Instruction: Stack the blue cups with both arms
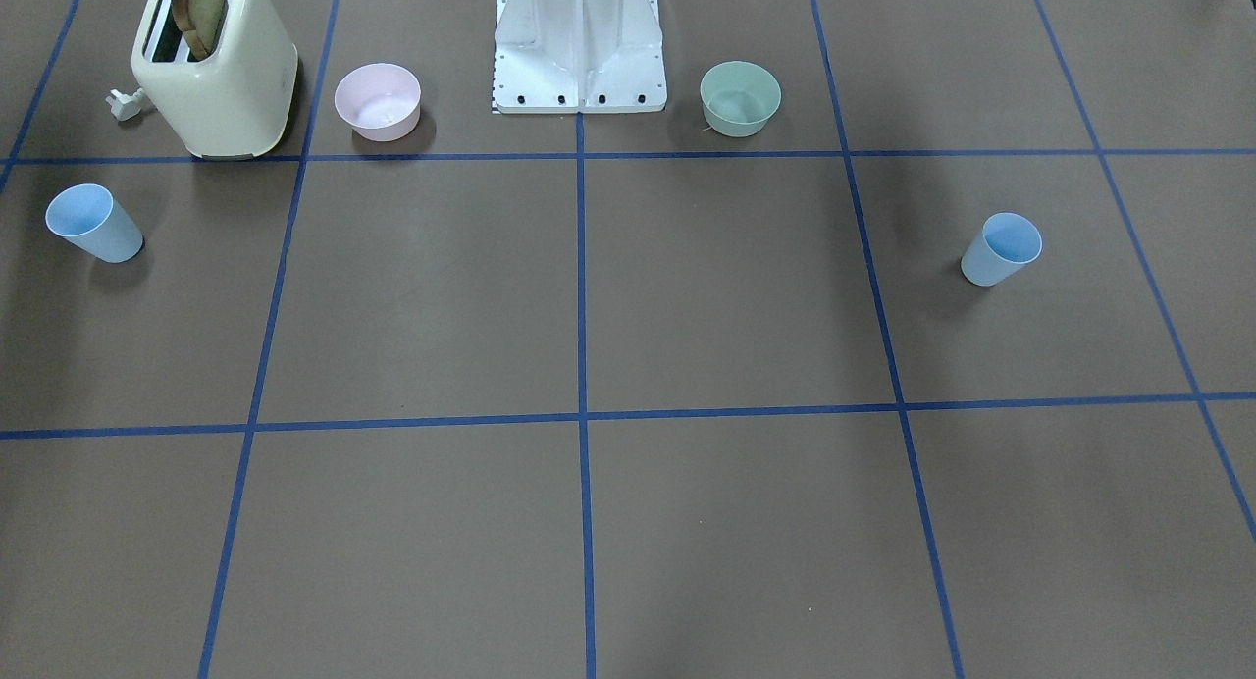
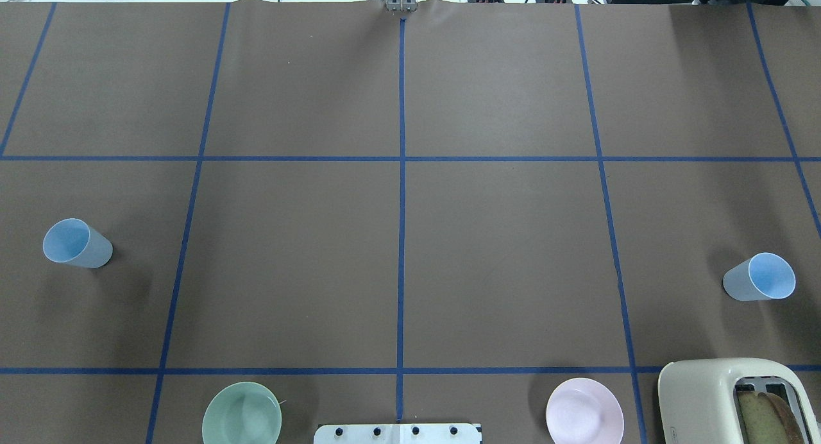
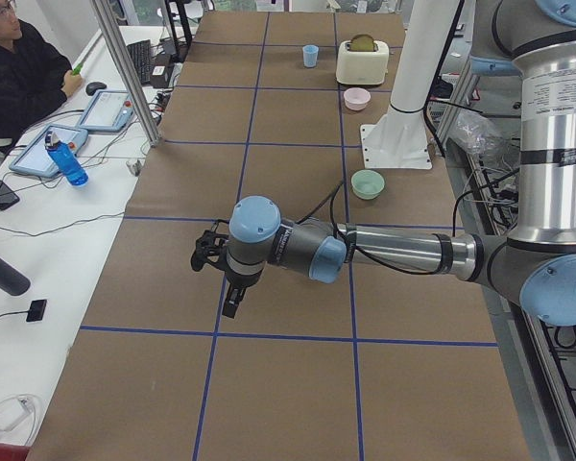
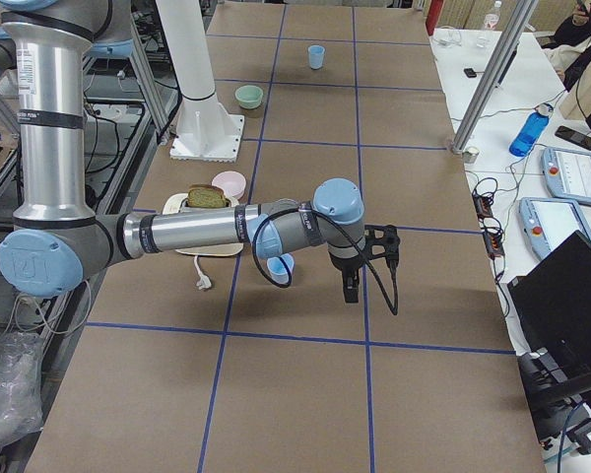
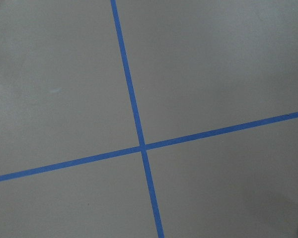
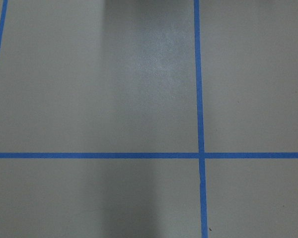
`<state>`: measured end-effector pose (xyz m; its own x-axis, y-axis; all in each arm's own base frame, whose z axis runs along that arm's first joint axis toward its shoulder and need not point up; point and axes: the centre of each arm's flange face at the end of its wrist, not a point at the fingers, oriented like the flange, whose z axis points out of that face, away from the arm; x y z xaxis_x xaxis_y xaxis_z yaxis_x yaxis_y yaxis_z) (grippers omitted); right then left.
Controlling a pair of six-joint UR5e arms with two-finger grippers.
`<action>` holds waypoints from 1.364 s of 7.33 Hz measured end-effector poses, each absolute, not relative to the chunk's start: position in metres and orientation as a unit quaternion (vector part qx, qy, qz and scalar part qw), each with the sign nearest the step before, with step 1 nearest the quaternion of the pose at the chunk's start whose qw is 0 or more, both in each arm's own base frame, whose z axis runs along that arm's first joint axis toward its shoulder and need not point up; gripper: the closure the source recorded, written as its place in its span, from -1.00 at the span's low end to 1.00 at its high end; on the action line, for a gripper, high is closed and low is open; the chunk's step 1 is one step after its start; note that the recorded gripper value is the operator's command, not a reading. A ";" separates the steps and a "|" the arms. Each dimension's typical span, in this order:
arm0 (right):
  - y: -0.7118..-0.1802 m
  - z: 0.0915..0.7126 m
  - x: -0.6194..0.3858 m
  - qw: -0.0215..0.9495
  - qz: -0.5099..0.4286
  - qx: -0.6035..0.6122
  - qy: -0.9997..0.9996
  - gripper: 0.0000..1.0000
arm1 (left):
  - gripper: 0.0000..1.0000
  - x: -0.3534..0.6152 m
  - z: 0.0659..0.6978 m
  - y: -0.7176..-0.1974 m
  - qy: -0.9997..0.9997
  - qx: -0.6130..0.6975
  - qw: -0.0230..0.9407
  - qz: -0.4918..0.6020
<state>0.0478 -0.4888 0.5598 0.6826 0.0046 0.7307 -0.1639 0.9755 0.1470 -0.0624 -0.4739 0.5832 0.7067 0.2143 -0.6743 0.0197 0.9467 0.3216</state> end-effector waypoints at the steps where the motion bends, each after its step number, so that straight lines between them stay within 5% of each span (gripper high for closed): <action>1: -0.489 0.559 0.048 0.911 0.046 0.101 -0.396 -1.00 | -0.95 -0.062 0.583 -0.474 0.379 0.155 0.911 0.054; 10: -0.450 0.588 -0.017 0.902 0.026 0.092 -0.421 -1.00 | -0.95 0.027 0.544 -0.495 0.395 0.133 0.908 0.047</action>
